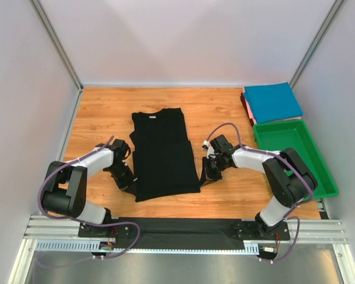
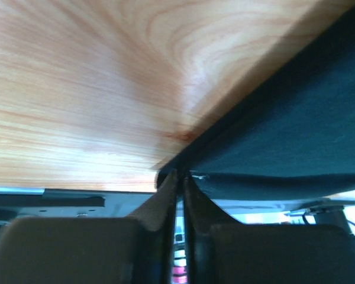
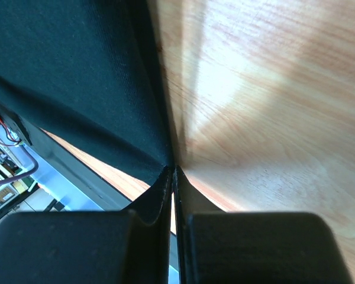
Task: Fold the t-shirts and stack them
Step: Fold the tshirt
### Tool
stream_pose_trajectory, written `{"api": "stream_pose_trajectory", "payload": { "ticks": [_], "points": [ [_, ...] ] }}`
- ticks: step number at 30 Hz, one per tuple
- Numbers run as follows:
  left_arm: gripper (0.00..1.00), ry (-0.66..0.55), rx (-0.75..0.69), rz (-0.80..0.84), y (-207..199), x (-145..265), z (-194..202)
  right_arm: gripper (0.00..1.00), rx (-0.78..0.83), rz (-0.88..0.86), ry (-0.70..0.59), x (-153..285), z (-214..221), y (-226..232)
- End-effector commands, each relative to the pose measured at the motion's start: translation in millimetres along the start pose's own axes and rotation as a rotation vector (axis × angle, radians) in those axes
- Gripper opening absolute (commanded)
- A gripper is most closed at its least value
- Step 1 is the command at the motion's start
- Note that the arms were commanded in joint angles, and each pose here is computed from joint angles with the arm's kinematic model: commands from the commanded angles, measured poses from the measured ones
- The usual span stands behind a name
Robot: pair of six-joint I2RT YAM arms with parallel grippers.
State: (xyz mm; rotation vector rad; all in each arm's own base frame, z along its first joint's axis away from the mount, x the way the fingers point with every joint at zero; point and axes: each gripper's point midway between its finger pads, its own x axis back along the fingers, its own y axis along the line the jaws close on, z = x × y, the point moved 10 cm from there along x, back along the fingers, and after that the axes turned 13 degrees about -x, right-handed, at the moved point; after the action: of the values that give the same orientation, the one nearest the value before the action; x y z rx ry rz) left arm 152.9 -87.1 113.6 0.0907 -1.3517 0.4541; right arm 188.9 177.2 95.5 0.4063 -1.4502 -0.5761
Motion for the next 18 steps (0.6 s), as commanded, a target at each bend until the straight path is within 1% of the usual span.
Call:
{"api": "stream_pose_trajectory", "payload": {
  "ticks": [1,3,4,5,6,8,9,10,12,14,17,18],
  "points": [
    [0.16,0.026,0.014,-0.086,6,2,7,0.0,0.024,0.01,-0.046,6,-4,6],
    [0.22,0.025,0.01,-0.098,5,7,7,0.0,0.021,0.019,-0.033,9,-4,8],
    [0.25,0.019,-0.004,-0.102,3,10,7,0.05,0.015,0.032,-0.034,11,-4,9],
    [0.27,0.03,-0.02,-0.13,4,15,9,0.06,0.02,0.027,-0.045,16,-6,15],
    [0.27,-0.021,-0.044,-0.169,-1,25,3,0.07,0.009,0.04,-0.038,19,-4,16],
    [0.28,-0.034,-0.082,-0.212,-7,36,4,0.13,0.012,0.036,-0.058,30,-7,26],
    [0.28,-0.072,-0.106,-0.195,-15,45,-1,0.15,0.0,0.046,-0.049,34,-6,29],
    [0.28,-0.084,-0.134,-0.181,-22,47,-1,0.17,-0.012,0.055,-0.055,37,-6,31],
    [0.28,-0.107,-0.169,-0.123,-37,51,-1,0.17,-0.022,0.052,-0.055,44,-8,40],
    [0.28,-0.113,-0.185,-0.07,-48,48,-2,0.13,-0.028,0.036,-0.057,48,-9,48],
    [0.28,-0.088,-0.189,-0.008,-60,38,3,0.08,-0.004,-0.035,-0.042,43,-8,61],
    [0.28,-0.058,-0.186,0.006,-61,31,7,0.08,0.016,-0.075,-0.048,40,-11,66]
  ]
}}
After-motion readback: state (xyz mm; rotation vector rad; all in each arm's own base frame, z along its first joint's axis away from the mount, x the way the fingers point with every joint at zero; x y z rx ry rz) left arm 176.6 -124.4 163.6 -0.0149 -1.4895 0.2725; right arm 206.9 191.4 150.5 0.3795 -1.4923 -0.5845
